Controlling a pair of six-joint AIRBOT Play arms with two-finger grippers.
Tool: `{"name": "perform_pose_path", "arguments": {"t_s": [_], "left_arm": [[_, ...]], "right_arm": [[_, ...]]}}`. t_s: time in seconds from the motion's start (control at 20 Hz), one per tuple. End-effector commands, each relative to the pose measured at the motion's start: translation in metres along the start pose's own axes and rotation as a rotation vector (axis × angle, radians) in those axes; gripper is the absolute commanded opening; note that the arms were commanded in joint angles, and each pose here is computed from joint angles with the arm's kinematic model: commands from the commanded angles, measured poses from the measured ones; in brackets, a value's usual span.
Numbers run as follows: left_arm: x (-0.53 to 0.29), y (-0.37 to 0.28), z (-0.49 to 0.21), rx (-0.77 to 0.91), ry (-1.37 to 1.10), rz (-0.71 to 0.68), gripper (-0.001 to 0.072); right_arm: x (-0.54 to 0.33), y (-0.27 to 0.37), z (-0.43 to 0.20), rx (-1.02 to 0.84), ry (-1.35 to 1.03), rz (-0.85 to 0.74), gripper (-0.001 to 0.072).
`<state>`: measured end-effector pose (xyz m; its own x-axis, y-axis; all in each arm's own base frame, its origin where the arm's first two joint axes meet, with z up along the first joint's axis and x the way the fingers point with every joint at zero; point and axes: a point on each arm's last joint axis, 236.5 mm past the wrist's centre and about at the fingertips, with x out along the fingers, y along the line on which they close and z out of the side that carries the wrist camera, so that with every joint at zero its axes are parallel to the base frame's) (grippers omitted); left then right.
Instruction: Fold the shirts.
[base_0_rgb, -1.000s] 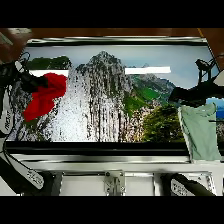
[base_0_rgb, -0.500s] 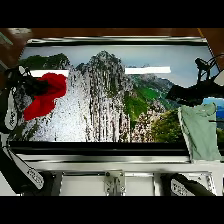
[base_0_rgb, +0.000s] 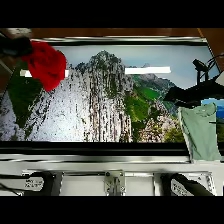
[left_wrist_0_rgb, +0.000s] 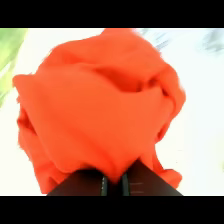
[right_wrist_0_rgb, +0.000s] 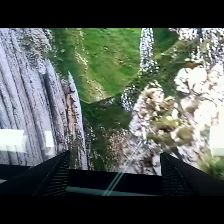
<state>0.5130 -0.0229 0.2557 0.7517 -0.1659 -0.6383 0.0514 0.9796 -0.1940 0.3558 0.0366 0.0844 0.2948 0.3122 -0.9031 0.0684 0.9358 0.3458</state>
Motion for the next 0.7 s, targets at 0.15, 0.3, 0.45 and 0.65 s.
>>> {"name": "perform_pose_path", "arguments": {"t_s": [0.15, 0.3, 0.45, 0.65], "left_arm": [[-0.183, -0.174, -0.008, 0.221, -0.228, -0.378, 0.0036], [-0.178, -0.226, -0.058, 0.281, -0.101, -0.498, 0.0036], [-0.136, -0.261, -0.134, 0.342, 0.102, -0.557, 0.0036], [-0.041, -0.252, -0.264, 0.273, 0.393, -0.485, 0.0036]], "right_arm": [[-0.063, 0.022, -0.007, -0.104, -0.170, -0.002, 0.0689], [-0.101, 0.018, -0.016, -0.152, -0.273, -0.074, 0.0689], [-0.115, 0.015, -0.032, -0.165, -0.273, -0.110, 0.0689], [-0.086, -0.004, -0.060, -0.136, -0.130, -0.140, 0.0688]]}}
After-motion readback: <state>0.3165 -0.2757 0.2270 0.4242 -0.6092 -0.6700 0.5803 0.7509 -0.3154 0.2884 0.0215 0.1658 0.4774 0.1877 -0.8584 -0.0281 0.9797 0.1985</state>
